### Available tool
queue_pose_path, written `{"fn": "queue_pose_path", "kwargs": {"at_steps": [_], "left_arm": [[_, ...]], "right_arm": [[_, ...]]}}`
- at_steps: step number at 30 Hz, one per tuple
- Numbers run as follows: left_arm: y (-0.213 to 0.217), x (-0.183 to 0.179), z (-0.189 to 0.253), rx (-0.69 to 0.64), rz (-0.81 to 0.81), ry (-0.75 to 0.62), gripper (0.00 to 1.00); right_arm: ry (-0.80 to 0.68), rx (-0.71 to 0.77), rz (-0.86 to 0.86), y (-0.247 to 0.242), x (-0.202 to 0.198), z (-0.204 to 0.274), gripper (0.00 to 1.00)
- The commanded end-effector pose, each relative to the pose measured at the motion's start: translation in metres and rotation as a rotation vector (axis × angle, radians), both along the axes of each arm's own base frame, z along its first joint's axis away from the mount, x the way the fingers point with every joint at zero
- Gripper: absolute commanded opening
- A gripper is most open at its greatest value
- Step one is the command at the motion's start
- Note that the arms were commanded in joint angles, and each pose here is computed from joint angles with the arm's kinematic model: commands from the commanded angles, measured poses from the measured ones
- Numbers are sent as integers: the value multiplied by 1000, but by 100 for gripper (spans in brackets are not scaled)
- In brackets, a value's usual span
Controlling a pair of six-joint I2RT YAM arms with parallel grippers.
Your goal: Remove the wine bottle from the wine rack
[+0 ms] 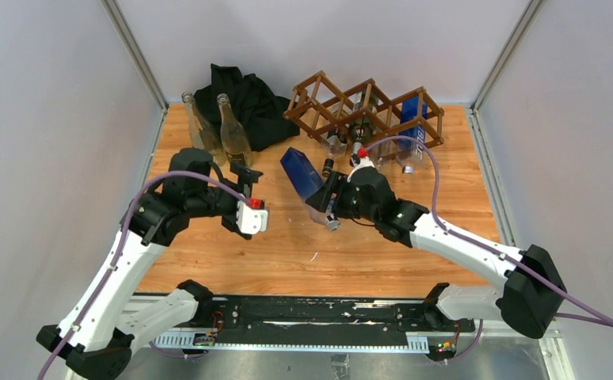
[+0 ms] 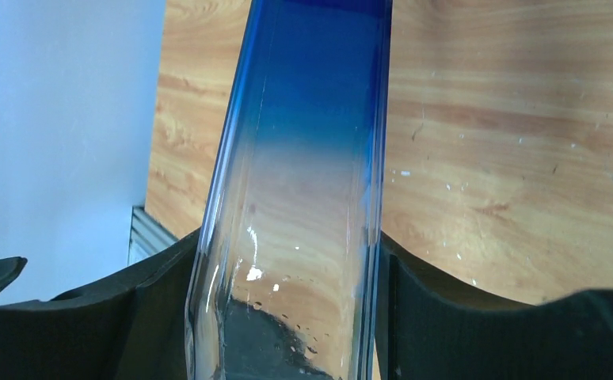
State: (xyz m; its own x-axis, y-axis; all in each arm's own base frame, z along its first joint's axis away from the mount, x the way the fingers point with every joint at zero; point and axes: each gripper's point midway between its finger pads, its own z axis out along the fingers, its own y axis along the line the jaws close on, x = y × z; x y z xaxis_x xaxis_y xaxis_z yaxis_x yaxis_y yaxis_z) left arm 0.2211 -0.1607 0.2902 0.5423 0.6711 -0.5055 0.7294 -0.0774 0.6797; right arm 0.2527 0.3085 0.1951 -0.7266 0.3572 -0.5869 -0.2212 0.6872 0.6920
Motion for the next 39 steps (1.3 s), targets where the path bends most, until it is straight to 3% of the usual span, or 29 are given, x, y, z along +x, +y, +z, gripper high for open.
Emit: {"fn": "queue_pose_path", "kwargs": {"at_steps": [1,6,12,21,26,36,39], "left_arm": [[-18,-20,-10,47,-122,-32,98],[-43,-29,-32,26,-135,78,100],[-69,-29,-38,-106,-102,30,99],[-95,-54,-70,-106,-157,99,99],[-107,-50,-70,-148,-139,86,98],[-106,-47,-71,-147,-102,104,85],[-105,-48,-69,-147,-99,109,73]], "right_arm": [[-172,153,132,10,-20,74,0],[-143,135,233,9,-43,77,0],[-133,112,386,11,-69,81,0],[-60,136,505,27,-84,94,0],[-75,154,555,40,-92,108,0],[-110,203,663,63,-105,127,0],[-108,199,680,66,-105,127,0]]}}
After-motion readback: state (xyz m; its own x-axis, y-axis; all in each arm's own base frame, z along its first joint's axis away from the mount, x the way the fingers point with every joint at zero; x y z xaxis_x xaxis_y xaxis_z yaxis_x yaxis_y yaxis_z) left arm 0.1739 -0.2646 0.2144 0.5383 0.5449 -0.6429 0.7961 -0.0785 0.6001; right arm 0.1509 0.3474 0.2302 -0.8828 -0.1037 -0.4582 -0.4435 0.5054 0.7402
